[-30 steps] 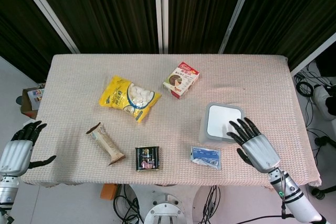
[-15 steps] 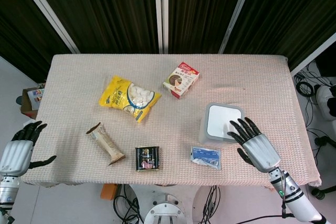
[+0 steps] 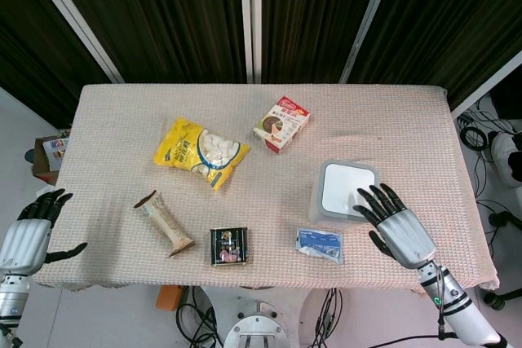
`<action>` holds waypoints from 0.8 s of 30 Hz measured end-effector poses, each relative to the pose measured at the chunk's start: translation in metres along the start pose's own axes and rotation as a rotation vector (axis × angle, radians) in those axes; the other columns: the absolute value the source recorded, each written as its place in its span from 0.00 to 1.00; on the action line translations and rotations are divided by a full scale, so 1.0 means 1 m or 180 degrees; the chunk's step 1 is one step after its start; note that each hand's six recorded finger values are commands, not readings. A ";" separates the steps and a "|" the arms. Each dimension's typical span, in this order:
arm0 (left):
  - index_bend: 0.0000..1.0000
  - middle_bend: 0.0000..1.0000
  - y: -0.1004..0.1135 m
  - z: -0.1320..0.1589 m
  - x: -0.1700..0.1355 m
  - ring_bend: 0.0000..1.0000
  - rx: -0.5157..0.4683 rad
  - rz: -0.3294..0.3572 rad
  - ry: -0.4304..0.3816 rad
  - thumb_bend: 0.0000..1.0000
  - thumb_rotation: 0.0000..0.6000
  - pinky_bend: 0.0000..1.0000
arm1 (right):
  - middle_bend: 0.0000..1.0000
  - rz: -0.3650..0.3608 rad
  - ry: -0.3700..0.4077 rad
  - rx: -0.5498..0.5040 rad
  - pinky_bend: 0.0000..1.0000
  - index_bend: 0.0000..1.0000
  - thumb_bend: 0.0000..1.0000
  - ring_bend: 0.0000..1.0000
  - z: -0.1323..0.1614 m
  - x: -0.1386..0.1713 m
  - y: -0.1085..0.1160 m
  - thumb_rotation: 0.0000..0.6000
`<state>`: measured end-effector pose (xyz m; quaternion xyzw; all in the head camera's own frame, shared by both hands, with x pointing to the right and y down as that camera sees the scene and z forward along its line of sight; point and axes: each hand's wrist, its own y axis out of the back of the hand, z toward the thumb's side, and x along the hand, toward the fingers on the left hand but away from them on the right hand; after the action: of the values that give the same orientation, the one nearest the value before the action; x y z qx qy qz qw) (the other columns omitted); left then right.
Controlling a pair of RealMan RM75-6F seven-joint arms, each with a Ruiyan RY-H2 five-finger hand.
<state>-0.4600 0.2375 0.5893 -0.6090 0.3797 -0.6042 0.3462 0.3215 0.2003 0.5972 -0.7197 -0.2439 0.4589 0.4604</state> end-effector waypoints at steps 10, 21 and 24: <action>0.14 0.10 0.000 0.000 0.000 0.09 -0.0004 0.0009 -0.0003 0.03 0.76 0.21 | 0.00 0.0034 -0.0004 0.0015 0.00 0.24 0.35 0.00 -0.002 0.001 -0.005 1.00; 0.14 0.10 -0.001 -0.002 -0.001 0.09 -0.0003 -0.0002 0.0010 0.03 0.76 0.21 | 0.00 0.0113 -0.0016 0.0032 0.00 0.30 0.35 0.00 -0.003 0.002 -0.014 1.00; 0.14 0.10 -0.001 -0.002 -0.001 0.09 -0.0002 0.0002 0.0010 0.03 0.75 0.21 | 0.00 0.0098 -0.0011 0.0030 0.00 0.31 0.35 0.00 -0.002 0.002 -0.013 1.00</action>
<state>-0.4621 0.2390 0.5895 -0.6081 0.3806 -0.6049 0.3455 0.3254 0.2069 0.6078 -0.7204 -0.2313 0.4683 0.4562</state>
